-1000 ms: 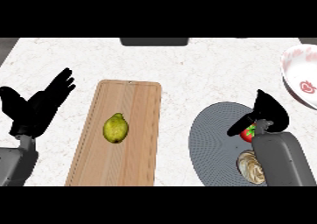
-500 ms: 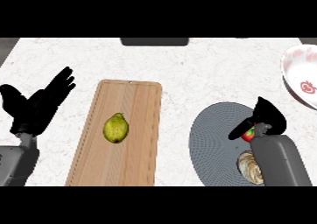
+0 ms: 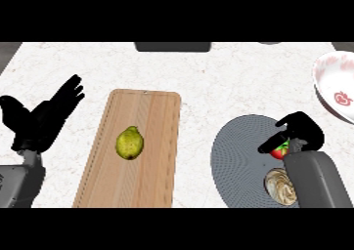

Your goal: Pick the tomato from the placemat and place it in the bowl

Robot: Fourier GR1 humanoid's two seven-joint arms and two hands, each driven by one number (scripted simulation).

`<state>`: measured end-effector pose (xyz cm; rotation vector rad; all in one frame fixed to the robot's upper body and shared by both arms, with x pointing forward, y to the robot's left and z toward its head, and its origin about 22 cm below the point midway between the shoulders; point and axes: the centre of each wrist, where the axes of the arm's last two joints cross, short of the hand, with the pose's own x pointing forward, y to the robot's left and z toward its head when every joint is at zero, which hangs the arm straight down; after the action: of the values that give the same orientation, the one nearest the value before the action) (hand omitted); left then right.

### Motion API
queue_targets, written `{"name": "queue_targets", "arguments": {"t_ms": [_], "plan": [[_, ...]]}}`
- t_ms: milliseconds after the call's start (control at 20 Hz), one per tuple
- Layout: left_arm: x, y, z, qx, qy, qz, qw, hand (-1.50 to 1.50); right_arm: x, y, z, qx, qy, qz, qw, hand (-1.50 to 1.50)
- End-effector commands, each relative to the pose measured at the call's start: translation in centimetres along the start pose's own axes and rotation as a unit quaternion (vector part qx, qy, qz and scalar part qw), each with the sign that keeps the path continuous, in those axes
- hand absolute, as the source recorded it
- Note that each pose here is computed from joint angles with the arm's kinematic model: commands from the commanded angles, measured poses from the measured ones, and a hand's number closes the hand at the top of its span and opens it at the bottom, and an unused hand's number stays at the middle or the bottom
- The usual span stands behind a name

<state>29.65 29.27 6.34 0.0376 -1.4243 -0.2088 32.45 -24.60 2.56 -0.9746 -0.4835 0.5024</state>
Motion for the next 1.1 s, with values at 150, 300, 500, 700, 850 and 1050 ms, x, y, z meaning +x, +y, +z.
{"name": "queue_targets", "arguments": {"t_ms": [150, 300, 500, 700, 850, 1050], "plan": [[-1.9, 1.8, 0.1, -0.001, 0.003, 0.012, 0.9999, 0.00, 0.3, 2.0, 2.3, -0.015, -0.007, 0.008, 1.000, 1.50], [0.1, 0.7, 2.0, 0.002, 0.006, -0.001, 1.0000, 0.00, 1.8, 0.3, 0.5, -0.028, -0.018, 0.008, 0.999, 1.50], [0.8, -0.7, 1.2, -0.003, -0.001, 0.003, 1.0000, 0.00, 2.3, -0.2, 0.8, -0.036, -0.029, 0.017, 0.999, 1.50], [-0.1, 1.0, 0.9, 0.022, 0.008, 0.012, 0.9996, 0.00, -9.2, -6.7, -4.3, -0.018, -0.140, 0.070, 0.988, 1.50], [-1.0, 1.1, 1.4, 0.031, 0.011, 0.009, 0.9994, 0.00, -12.8, -9.7, -5.5, -0.005, -0.182, 0.109, 0.977, 1.50], [-1.4, 2.3, 2.0, 0.048, 0.016, 0.007, 0.9987, 0.00, -18.6, -15.8, -6.4, -0.023, -0.252, 0.117, 0.960, 1.50]]}}
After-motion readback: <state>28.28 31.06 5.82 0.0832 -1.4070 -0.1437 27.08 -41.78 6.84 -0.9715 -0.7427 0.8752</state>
